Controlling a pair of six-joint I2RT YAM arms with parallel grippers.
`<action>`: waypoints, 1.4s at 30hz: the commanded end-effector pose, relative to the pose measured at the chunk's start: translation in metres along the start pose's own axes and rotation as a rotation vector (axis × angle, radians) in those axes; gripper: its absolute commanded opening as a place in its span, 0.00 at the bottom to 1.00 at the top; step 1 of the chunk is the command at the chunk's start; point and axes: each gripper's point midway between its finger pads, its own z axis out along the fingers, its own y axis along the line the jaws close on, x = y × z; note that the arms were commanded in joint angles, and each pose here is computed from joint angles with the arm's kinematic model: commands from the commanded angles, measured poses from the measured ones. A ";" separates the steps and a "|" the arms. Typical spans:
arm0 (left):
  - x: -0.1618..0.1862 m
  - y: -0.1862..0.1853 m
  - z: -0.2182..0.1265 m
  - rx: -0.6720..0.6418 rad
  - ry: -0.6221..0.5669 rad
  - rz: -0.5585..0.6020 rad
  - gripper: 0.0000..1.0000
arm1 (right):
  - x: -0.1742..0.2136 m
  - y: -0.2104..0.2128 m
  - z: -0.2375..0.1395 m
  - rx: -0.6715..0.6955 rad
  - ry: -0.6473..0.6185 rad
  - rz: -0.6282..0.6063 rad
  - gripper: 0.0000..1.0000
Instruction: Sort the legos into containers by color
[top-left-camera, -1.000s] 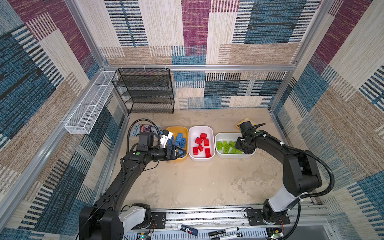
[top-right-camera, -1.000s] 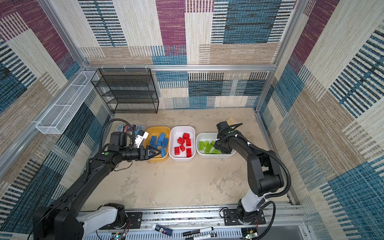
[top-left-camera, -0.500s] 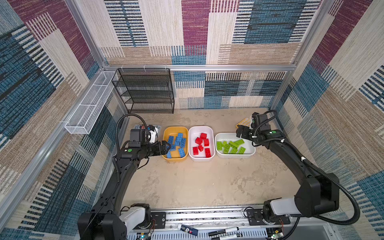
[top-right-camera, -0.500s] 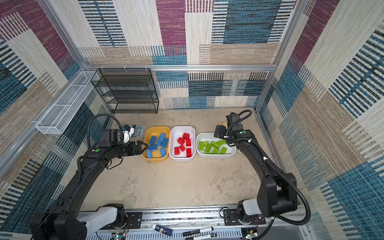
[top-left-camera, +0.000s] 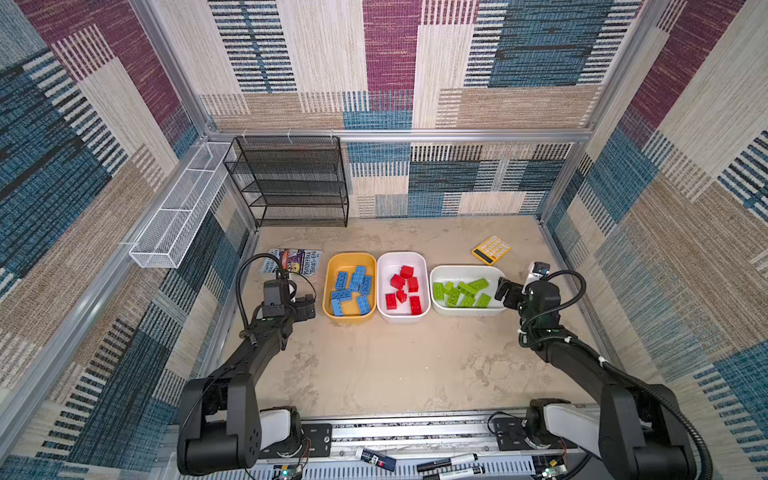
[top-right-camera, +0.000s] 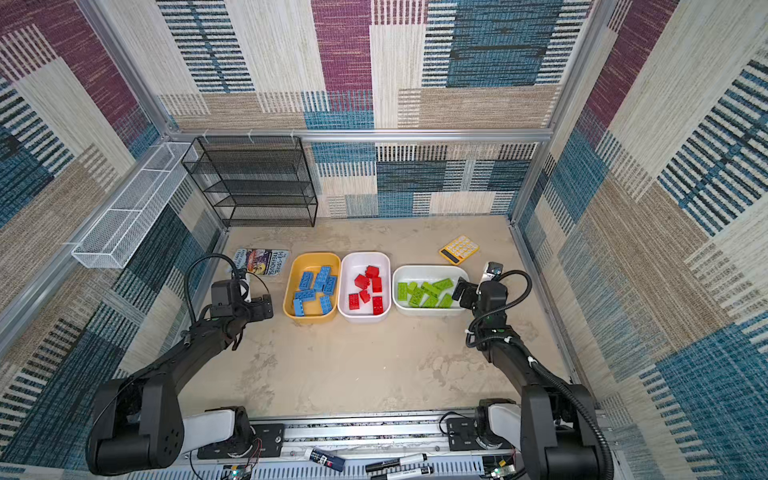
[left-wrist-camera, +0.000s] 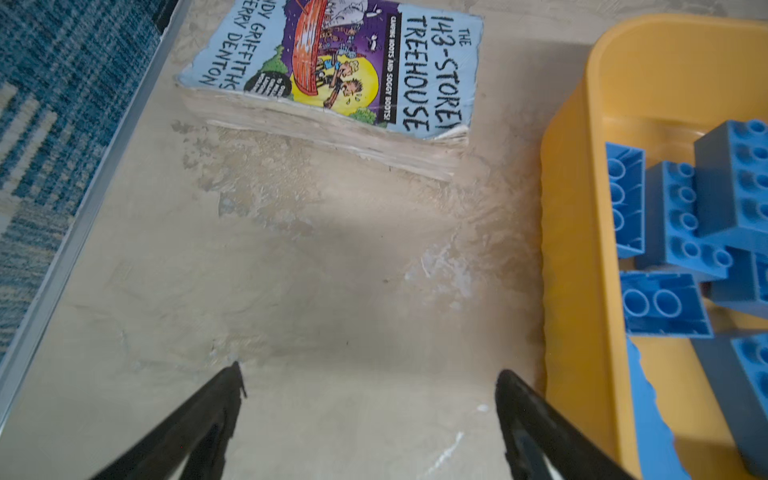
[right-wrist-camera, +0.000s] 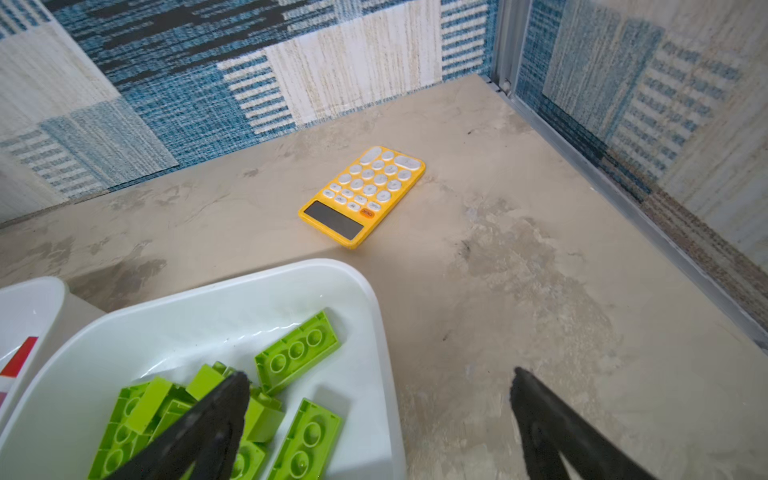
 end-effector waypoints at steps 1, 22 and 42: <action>-0.033 -0.010 0.008 0.060 -0.166 0.052 0.99 | -0.047 0.012 -0.011 -0.062 -0.292 -0.108 0.99; -0.036 -0.033 0.025 0.211 -0.381 0.028 1.00 | -0.011 0.032 0.008 -0.211 -0.314 -0.214 0.99; -0.037 -0.032 0.026 0.202 -0.365 0.031 1.00 | -0.013 0.023 0.012 -0.172 -0.304 -0.185 0.99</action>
